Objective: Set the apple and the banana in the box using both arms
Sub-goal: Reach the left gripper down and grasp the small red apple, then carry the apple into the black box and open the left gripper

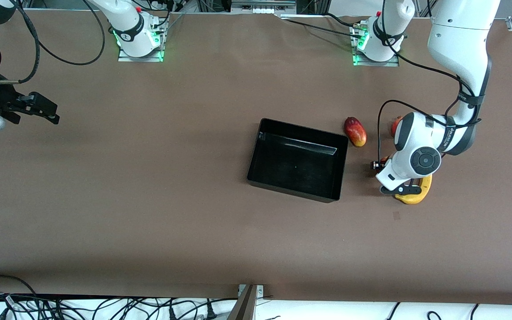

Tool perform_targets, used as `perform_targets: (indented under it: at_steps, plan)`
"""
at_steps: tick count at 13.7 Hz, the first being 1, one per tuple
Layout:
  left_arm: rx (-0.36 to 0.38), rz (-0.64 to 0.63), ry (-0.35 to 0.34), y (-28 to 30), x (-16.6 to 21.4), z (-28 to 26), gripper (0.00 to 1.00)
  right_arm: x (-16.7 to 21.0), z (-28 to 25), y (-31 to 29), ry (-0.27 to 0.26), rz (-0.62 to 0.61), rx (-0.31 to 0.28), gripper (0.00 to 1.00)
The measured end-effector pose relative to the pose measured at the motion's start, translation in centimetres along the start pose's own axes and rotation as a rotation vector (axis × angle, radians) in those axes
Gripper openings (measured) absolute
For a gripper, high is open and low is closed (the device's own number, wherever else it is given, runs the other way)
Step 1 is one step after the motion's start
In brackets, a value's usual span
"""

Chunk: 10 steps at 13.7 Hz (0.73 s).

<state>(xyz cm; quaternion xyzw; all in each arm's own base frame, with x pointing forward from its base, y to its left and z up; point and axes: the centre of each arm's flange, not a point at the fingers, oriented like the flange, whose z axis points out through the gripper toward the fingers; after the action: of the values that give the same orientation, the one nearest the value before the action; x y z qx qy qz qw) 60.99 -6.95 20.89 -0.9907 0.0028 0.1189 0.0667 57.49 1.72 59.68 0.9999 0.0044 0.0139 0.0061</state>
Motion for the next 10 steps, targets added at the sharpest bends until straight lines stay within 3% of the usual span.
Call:
perform_targets:
  at_steps: [3, 6, 8, 10]
  plan:
    - [0.010, 0.022, -0.028, 1.6, 0.8, -7.7, 0.71, 0.0, 0.0, -0.1, 0.000, -0.002, 0.000, 1.00]
    - [-0.020, -0.002, -0.017, 8.5, -0.7, -16.3, 0.71, 0.0, 0.0, -0.2, 0.000, -0.004, 0.000, 1.00]
    - [-0.066, -0.068, -0.049, 13.6, -2.3, -16.6, 0.71, 0.0, 0.0, -0.3, 0.001, -0.005, 0.000, 1.00]
    - [-0.079, -0.110, -0.116, 17.8, -3.3, -13.6, 0.71, 0.0, 0.0, -0.3, 0.001, -0.005, 0.000, 1.00]
